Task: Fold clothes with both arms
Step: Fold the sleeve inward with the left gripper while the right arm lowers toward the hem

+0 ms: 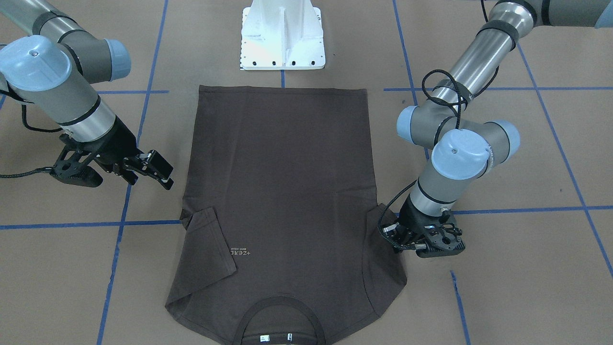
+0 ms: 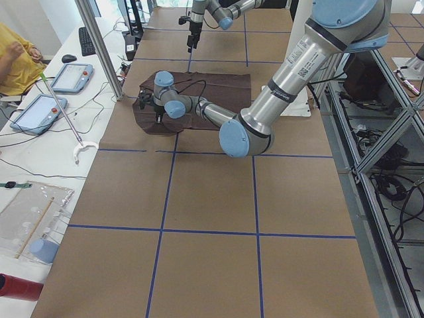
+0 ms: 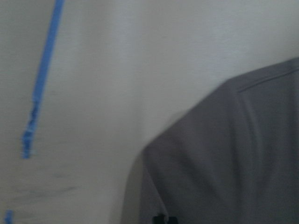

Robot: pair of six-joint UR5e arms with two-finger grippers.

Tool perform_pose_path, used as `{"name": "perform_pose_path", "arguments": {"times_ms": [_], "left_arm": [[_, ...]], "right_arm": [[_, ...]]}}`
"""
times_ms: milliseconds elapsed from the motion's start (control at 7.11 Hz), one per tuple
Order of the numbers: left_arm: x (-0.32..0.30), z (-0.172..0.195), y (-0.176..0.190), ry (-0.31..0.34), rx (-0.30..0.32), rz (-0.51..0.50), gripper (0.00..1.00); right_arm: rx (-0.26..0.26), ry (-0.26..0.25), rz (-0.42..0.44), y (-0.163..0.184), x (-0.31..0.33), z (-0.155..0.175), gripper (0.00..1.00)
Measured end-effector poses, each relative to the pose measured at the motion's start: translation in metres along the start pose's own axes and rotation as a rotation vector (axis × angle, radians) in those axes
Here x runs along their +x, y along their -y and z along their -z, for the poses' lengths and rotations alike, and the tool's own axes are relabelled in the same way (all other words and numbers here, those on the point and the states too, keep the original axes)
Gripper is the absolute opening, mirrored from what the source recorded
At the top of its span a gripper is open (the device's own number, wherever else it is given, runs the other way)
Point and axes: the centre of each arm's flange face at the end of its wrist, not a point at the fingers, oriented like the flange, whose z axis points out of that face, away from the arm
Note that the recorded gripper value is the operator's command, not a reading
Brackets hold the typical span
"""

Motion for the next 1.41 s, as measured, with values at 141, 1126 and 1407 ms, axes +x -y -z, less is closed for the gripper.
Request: {"name": "perform_pose_path", "arguments": {"times_ms": [141, 1126, 1407], "left_arm": [[0.025, -0.001, -0.006, -0.015, -0.008, 0.015, 0.0], [0.045, -0.026, 0.004, -0.006, 0.03, 0.033, 0.73], [0.03, 0.001, -0.032, -0.068, 0.034, 0.022, 0.75]], "right_arm": [[-0.002, -0.001, 0.001, -0.001, 0.0, -0.001, 1.0], [-0.001, 0.012, 0.01, -0.011, -0.015, -0.003, 1.0], [0.007, 0.035, -0.003, -0.039, -0.036, -0.005, 1.0]]}}
